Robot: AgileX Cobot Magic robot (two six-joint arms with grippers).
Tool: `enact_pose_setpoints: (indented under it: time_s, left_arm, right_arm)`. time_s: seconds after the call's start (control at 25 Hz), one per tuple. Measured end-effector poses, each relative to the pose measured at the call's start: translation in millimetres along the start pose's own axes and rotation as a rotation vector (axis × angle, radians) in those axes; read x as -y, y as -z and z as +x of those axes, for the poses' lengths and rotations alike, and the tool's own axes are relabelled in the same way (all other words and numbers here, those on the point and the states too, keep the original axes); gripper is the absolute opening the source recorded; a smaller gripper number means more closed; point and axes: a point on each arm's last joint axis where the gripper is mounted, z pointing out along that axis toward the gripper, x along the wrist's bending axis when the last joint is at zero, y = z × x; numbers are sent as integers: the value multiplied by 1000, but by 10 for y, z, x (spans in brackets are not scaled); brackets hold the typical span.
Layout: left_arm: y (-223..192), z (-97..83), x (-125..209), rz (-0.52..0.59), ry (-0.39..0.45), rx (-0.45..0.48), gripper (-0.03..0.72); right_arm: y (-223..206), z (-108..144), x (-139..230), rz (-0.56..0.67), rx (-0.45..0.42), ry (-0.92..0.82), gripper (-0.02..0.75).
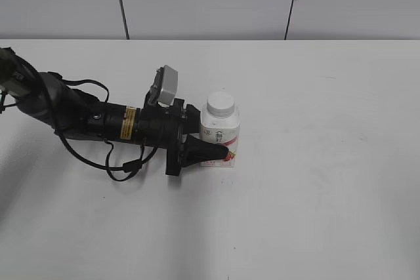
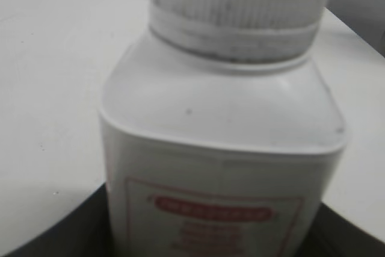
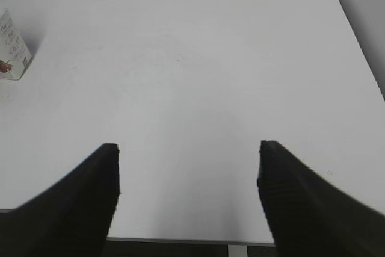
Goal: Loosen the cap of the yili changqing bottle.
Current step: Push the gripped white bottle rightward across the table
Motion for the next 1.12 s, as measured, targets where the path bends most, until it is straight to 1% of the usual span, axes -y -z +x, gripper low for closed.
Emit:
enact_pose_setpoints:
  time_s: [1.12]
  left_arm:
    - [10, 0, 3, 0, 0, 3, 412]
  right_arm:
    - [0, 0, 0, 0, 0, 0, 565]
